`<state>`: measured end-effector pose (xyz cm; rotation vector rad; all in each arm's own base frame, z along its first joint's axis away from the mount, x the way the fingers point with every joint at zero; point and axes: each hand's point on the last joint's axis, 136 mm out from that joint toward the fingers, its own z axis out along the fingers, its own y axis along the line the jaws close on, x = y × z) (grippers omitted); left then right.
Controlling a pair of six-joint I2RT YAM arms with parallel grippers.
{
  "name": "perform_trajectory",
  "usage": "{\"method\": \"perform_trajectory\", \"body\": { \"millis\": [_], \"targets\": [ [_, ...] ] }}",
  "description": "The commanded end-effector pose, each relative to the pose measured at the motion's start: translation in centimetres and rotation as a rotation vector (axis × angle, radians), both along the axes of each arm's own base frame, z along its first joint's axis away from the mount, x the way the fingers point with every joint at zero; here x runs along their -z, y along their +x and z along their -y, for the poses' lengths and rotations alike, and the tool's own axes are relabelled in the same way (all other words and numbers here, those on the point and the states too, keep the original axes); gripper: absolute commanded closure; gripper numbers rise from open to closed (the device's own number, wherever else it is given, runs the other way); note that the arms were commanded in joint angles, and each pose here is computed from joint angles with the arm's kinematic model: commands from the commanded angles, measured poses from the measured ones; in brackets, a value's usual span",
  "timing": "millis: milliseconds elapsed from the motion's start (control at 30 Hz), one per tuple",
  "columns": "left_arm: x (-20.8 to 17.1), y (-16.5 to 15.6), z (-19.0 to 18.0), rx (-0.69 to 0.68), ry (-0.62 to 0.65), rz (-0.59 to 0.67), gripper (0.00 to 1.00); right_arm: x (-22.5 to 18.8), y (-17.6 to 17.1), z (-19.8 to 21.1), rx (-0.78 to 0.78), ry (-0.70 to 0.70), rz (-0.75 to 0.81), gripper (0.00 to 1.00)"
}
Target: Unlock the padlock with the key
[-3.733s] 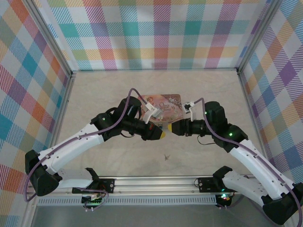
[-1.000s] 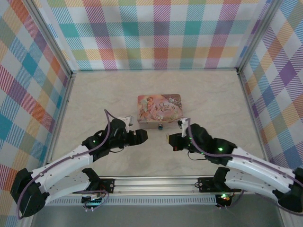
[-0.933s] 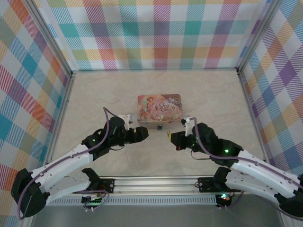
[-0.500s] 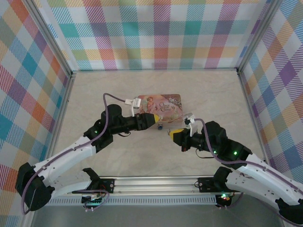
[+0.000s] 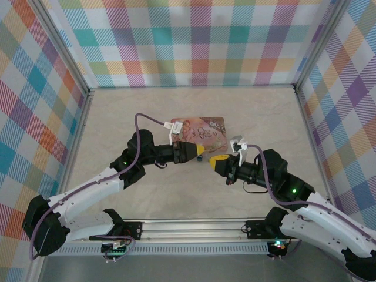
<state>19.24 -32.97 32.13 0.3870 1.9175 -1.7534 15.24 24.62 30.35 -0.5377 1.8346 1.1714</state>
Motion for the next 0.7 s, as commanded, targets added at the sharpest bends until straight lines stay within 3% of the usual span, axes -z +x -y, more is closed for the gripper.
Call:
{"method": "perform_trajectory", "body": {
  "millis": [0,267,533,667],
  "targets": [
    [-1.3,-1.2,0.7,0.056,-0.044,0.047,0.58,-2.9,-0.4,0.0,-0.024,0.086,0.039,1.00],
    [-2.0,-2.3,1.3,0.094,-0.066,0.079,0.60,-2.9,-0.1,0.0,-0.022,0.110,0.019,1.00],
    [-1.8,-2.5,1.4,0.098,-0.059,0.085,0.74,-2.5,-0.1,-0.3,-0.042,0.118,-0.010,1.00],
    [-1.8,-2.5,1.3,0.093,-0.058,0.091,0.75,-2.3,-0.1,-0.4,-0.052,0.121,-0.028,1.00]
  ]
}}
